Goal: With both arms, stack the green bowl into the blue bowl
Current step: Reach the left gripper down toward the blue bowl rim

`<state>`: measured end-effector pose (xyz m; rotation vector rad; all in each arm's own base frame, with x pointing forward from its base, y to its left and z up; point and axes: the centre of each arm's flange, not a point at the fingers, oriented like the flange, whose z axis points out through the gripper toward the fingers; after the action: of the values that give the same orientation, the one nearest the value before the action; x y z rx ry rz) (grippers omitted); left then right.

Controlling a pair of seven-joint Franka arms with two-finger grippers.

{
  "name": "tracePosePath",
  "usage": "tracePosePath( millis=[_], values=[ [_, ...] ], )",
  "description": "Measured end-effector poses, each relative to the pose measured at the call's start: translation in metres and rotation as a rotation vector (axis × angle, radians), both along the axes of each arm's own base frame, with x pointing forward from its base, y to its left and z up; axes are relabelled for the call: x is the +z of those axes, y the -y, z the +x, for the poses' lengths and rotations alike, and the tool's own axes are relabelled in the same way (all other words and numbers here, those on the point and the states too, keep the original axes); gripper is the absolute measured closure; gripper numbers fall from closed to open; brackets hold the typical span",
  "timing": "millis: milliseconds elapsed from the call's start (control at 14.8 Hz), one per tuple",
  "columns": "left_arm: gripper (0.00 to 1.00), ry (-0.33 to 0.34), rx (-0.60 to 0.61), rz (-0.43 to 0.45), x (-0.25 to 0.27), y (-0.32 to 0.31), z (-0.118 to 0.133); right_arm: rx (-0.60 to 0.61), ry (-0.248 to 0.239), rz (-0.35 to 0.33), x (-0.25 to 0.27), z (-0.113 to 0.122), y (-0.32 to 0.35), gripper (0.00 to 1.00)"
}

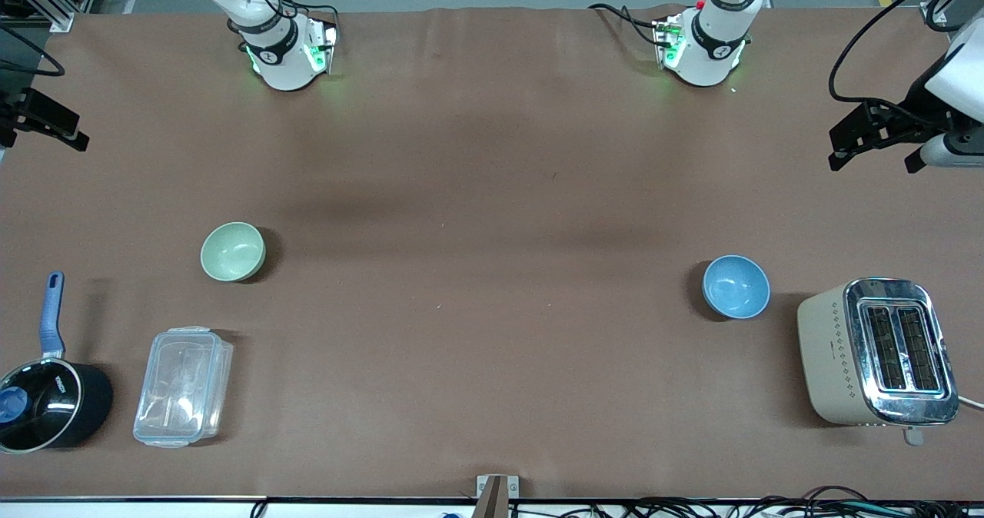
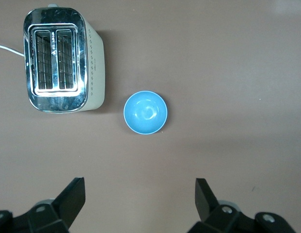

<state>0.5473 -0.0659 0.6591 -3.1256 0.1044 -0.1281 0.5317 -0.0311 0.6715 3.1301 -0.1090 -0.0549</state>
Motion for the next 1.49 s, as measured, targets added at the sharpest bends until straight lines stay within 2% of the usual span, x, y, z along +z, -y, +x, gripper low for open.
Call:
tracePosePath(
  millis=[339,542,814,1017,1153,1288,1492],
  values=[
    [0.0,-0.01,0.007,0.001,-0.002,-0.004,0.0,0.0,0.0,0.002,0.0,0.0,0.0,0.0],
    [0.0,-0.048,0.005,0.001,-0.026,-0.012,0.015,0.0,0.0,0.003,0.0,0.0,0.0,0.0],
    [0.0,-0.084,0.0,0.012,-0.11,-0.018,0.065,0.024,-0.006,0.004,-0.002,0.001,0.0,0.0],
    [0.0,-0.129,-0.023,0.066,-0.186,-0.02,0.096,0.053,-0.01,0.006,-0.004,0.002,0.002,0.0],
    [0.0,-0.14,-0.037,0.073,-0.229,-0.019,0.108,0.052,-0.017,0.007,-0.007,0.003,0.004,0.0],
    [0.0,-0.142,-0.043,0.066,-0.265,-0.018,0.113,0.045,-0.051,0.012,-0.024,0.004,0.018,0.0],
    [0.0,-0.149,-0.049,0.054,-0.316,-0.018,0.117,0.039,-0.101,0.031,-0.087,0.013,0.052,0.0]
  ],
)
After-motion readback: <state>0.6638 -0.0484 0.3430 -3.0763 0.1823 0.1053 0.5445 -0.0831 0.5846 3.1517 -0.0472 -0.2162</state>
